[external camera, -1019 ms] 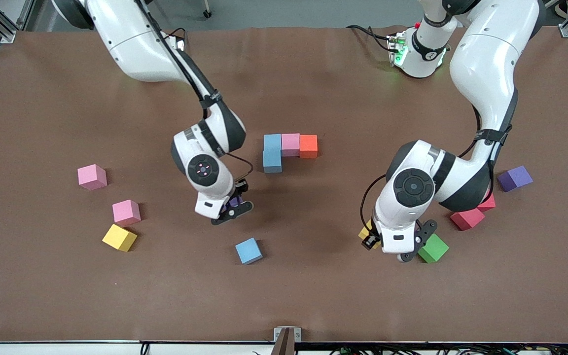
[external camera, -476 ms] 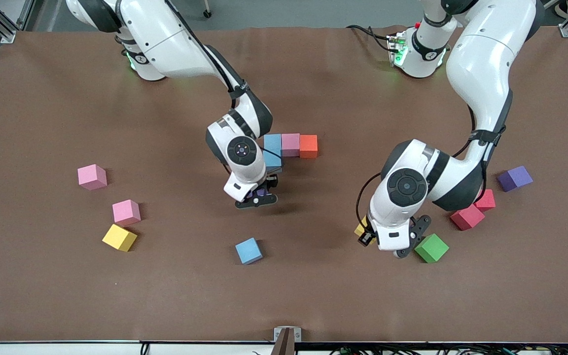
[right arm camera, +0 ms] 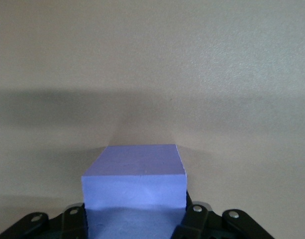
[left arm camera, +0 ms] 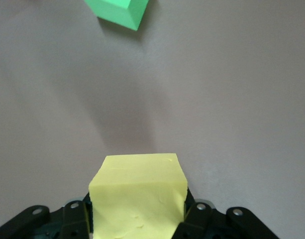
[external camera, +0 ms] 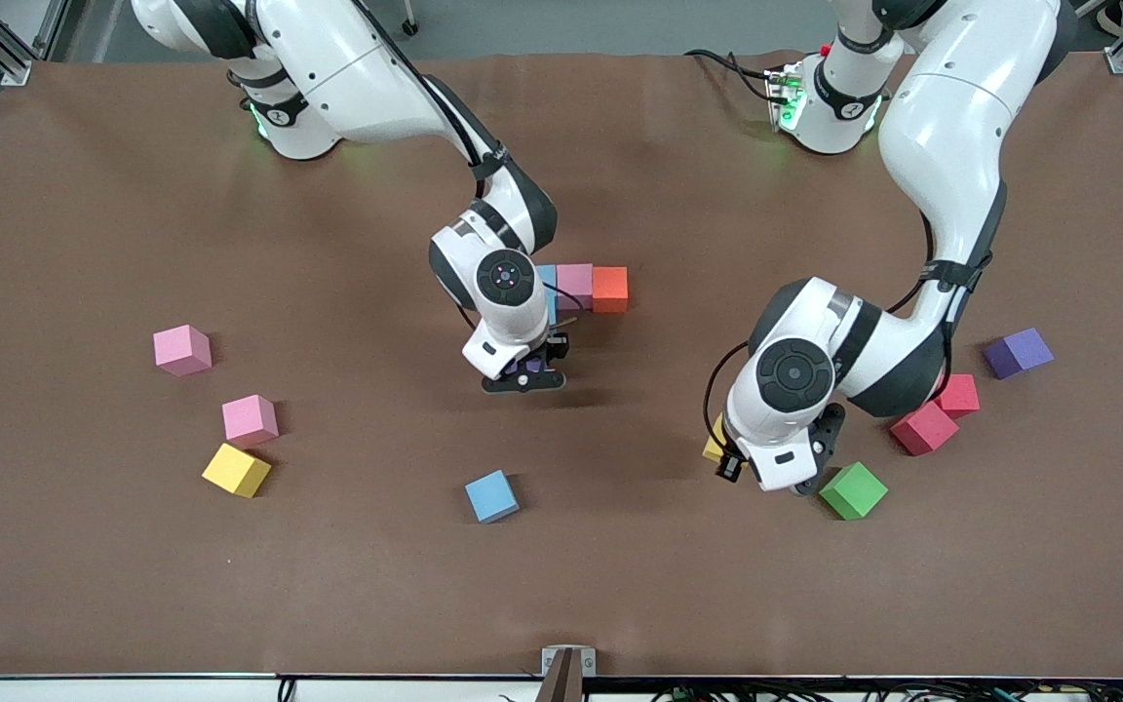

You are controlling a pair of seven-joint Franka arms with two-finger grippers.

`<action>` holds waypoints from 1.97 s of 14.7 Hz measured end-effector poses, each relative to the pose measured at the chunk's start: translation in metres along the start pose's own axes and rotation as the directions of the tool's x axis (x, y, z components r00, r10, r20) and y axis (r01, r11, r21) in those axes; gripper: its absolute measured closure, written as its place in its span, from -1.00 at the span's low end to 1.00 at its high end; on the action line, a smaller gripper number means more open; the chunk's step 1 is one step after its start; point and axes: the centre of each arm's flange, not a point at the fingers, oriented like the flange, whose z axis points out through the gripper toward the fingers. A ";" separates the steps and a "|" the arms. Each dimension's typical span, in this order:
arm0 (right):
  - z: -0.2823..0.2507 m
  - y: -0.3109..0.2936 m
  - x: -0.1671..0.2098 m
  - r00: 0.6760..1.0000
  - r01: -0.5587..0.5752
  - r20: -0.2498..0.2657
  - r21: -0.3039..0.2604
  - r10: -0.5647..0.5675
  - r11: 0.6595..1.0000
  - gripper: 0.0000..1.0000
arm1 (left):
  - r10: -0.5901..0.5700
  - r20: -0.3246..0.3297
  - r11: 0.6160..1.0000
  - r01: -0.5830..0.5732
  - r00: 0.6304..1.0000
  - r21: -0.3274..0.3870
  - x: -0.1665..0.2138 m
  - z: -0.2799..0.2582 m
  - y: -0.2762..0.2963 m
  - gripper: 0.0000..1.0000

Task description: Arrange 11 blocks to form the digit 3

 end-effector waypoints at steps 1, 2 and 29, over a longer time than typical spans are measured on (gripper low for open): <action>0.000 -0.002 -0.002 1.000 -0.012 0.000 0.000 0.012 1.000 -0.21 | -0.019 0.002 1.000 0.019 1.000 0.008 -0.004 0.003 -0.002 -0.21; 0.000 -0.004 -0.003 1.000 -0.018 0.000 0.000 0.018 1.000 -0.21 | -0.038 0.005 0.999 0.038 0.999 0.016 -0.008 0.007 -0.004 -0.21; -0.092 0.043 0.080 0.999 -0.027 -0.030 0.021 0.028 0.999 -1.00 | -0.385 -0.031 0.918 0.386 0.922 0.088 -0.094 0.038 -0.047 -0.21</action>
